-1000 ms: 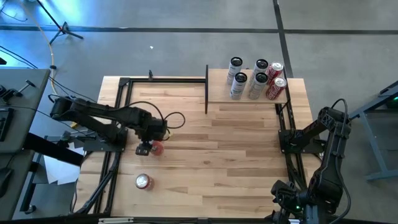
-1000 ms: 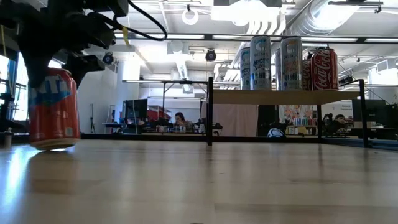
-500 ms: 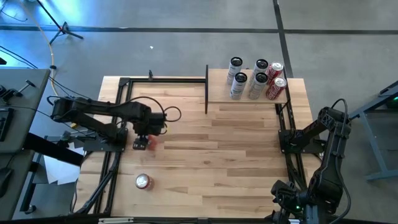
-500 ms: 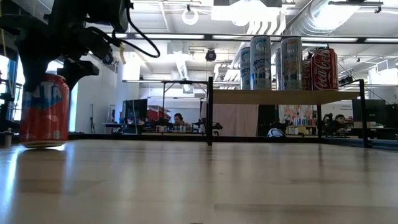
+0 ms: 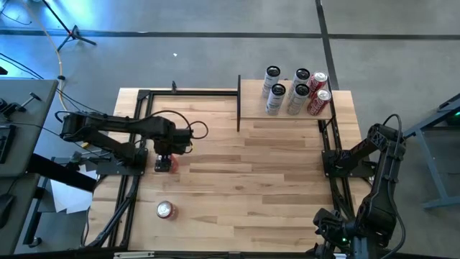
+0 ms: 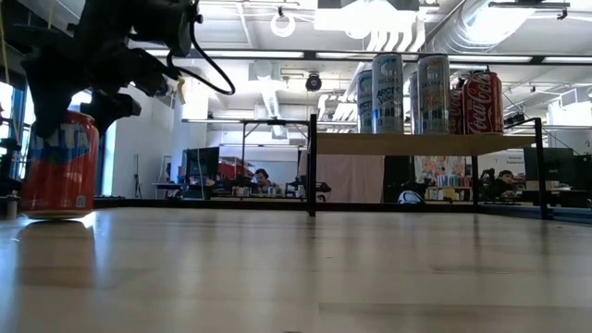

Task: Place canned beverage on shelf
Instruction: Put the orange soda can on the shelf

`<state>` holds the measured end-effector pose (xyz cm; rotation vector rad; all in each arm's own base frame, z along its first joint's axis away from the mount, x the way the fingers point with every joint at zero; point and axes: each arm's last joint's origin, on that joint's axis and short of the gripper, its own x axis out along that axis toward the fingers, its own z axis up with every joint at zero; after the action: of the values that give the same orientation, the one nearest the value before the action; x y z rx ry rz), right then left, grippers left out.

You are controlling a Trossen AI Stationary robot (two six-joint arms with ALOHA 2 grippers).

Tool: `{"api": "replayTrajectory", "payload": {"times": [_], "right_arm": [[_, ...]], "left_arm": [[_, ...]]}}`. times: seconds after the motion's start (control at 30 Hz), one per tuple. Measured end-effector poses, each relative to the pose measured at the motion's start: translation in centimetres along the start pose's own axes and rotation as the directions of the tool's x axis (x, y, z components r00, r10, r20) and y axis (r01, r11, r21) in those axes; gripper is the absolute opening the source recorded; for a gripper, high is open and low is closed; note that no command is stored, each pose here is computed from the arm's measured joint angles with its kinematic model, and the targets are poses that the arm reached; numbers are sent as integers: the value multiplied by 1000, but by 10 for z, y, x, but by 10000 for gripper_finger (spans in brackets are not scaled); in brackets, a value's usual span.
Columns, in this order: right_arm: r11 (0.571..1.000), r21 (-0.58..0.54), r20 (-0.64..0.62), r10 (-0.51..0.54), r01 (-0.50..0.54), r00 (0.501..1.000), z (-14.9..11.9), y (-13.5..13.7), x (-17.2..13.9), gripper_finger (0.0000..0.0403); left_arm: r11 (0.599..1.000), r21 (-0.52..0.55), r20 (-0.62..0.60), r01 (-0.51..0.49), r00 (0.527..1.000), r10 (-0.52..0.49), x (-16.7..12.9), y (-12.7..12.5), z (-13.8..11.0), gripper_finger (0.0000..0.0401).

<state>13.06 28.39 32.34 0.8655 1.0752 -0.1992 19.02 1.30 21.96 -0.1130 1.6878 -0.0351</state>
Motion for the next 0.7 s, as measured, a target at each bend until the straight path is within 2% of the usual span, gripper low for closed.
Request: {"api": "replayTrajectory", "payload": {"times": [0.2, 0.43, 0.7], "right_arm": [[1000, 0, 0, 0, 0, 1000, 0, 0, 0, 399], [1000, 0, 0, 0, 0, 1000, 0, 0, 0, 399], [1000, 0, 0, 0, 0, 1000, 0, 0, 0, 399]], "left_arm": [[996, -78, -1, 42, 999, -42, 1, -2, 0, 306], [994, -94, 18, 50, 999, -49, 2, -3, 2, 311], [972, -219, 28, 83, 997, -79, 1, -4, 3, 312]]}}
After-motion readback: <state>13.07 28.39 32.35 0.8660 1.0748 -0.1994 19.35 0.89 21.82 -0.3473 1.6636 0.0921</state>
